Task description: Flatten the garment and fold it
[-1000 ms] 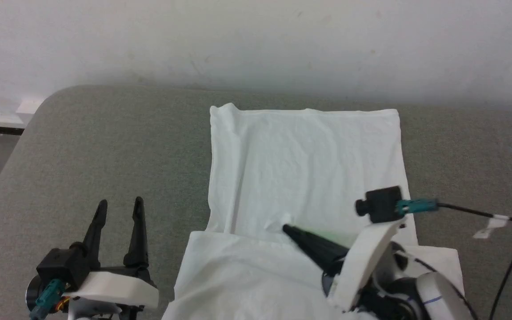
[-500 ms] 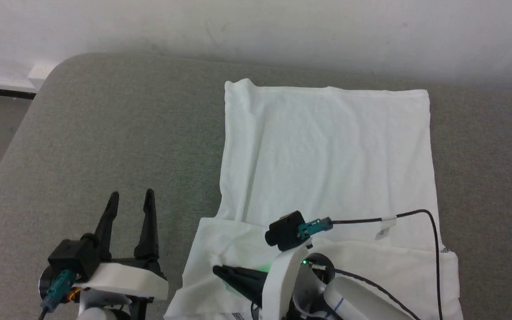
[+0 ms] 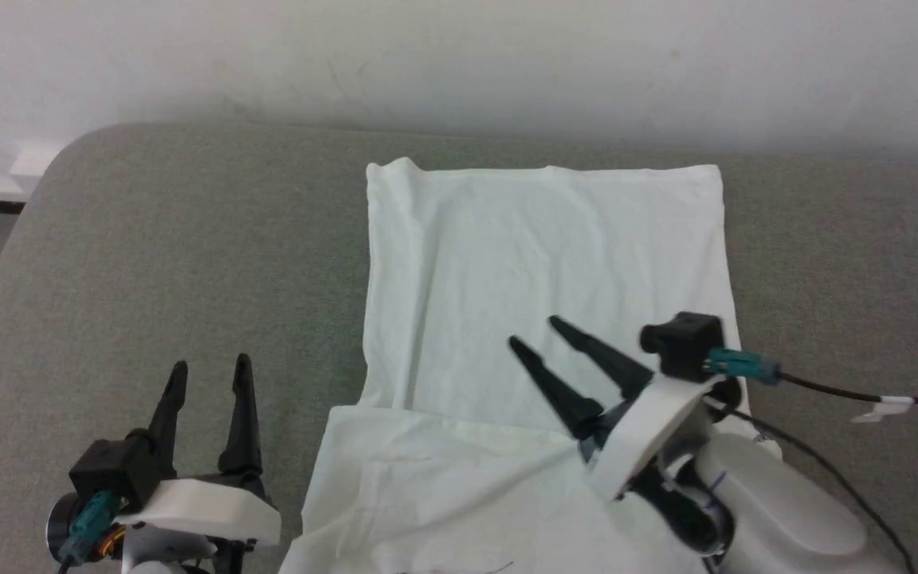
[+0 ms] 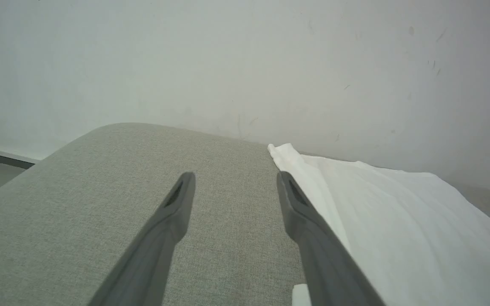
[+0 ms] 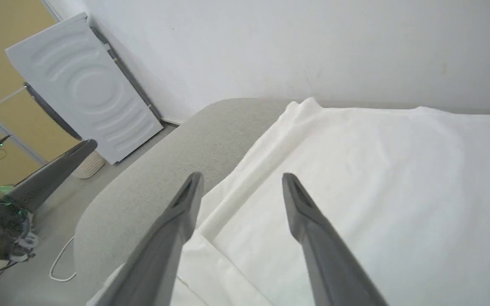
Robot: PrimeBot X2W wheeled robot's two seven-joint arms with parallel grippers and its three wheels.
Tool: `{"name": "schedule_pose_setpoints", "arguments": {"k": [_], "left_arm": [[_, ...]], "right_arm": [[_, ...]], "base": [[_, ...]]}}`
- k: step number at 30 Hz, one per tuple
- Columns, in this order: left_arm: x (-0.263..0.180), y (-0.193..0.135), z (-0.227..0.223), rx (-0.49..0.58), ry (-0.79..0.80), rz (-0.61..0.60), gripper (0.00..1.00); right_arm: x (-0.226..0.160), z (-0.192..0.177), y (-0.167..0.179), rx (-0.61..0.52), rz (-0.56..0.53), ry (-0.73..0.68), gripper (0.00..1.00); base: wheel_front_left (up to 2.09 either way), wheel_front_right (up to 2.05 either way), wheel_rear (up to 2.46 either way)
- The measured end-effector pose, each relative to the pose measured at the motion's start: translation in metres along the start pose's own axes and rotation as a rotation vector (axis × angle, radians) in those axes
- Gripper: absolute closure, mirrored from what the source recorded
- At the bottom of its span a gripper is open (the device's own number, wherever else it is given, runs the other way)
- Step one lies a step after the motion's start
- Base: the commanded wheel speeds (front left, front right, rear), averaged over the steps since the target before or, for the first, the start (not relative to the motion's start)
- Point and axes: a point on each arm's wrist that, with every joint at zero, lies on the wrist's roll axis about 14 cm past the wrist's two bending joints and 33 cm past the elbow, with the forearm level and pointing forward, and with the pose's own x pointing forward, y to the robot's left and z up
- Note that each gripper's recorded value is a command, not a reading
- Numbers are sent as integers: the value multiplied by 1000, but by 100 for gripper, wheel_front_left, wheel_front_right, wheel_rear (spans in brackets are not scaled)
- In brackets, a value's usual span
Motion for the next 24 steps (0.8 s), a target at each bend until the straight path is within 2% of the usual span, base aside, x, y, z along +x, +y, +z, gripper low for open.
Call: {"name": "schedule_pose_setpoints", "arguments": {"k": [5,9,13,18,24], "left_arm": [[5,-10,3,2,-7,-33,0],[12,-18,5,5,-9,-59,0],[21,-24,4,7,-4,-87,0],[51,-39,9,-7,8,-140,0],[115,-62,22,-6,35,-224,0]], "right_arm": [[-51,44,-86,-159,-270,-128,0],[-101,71,-123,-251,-436,-208,0],[-145,97,-137,-322,-559,-268,0],[-184,117,-137,-377,-674,-298,0],[-195,123,-139,-352,-737,-319,0]], "base": [[0,0,0],[0,0,0],[0,0,0],[0,0,0],[0,0,0]]}}
